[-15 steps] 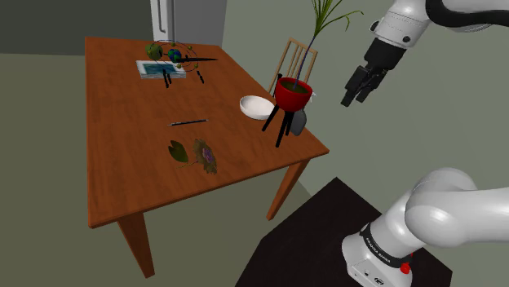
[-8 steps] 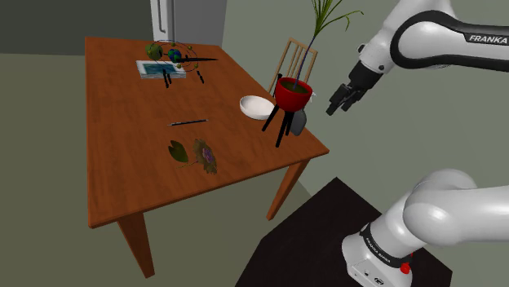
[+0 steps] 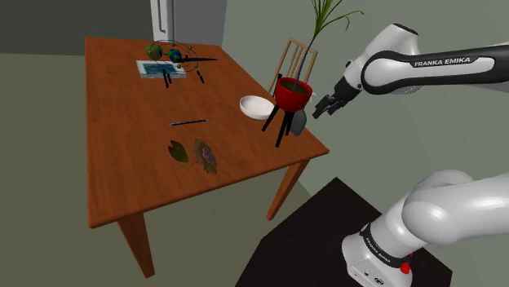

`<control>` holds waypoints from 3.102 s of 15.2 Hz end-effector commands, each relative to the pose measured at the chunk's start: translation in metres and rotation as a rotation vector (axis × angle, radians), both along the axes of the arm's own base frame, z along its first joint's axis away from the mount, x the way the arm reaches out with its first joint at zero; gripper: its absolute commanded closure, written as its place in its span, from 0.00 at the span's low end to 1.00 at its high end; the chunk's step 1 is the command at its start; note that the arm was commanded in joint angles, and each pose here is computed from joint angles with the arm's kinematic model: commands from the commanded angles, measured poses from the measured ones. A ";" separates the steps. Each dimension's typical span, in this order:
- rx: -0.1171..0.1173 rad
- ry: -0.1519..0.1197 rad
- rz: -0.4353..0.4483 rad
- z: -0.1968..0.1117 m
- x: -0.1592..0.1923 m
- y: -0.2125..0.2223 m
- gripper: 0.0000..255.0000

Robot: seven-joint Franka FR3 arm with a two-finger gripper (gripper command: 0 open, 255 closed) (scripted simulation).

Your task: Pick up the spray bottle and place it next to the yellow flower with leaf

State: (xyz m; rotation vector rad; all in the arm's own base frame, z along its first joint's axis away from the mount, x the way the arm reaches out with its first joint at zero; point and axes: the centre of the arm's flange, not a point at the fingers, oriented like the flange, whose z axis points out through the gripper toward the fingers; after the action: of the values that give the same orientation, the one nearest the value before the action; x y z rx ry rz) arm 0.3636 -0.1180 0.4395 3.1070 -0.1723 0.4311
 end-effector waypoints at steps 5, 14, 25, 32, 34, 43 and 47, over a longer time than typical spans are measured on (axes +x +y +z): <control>-0.023 -0.108 -0.031 -0.046 0.033 -0.046 0.00; -0.052 -0.262 -0.075 -0.109 0.086 -0.113 0.00; -0.052 -0.262 -0.075 -0.144 0.107 -0.117 0.00; -0.052 -0.262 -0.075 -0.144 0.107 -0.117 1.00; -0.052 -0.262 -0.075 -0.143 0.107 -0.117 1.00; -0.052 -0.262 -0.075 -0.128 0.107 -0.117 1.00; -0.052 -0.262 -0.075 -0.107 0.107 -0.117 1.00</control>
State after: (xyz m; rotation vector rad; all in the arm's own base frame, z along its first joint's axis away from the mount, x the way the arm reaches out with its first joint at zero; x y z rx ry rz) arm 0.4710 -0.2346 0.3271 2.9701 -0.2733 0.8258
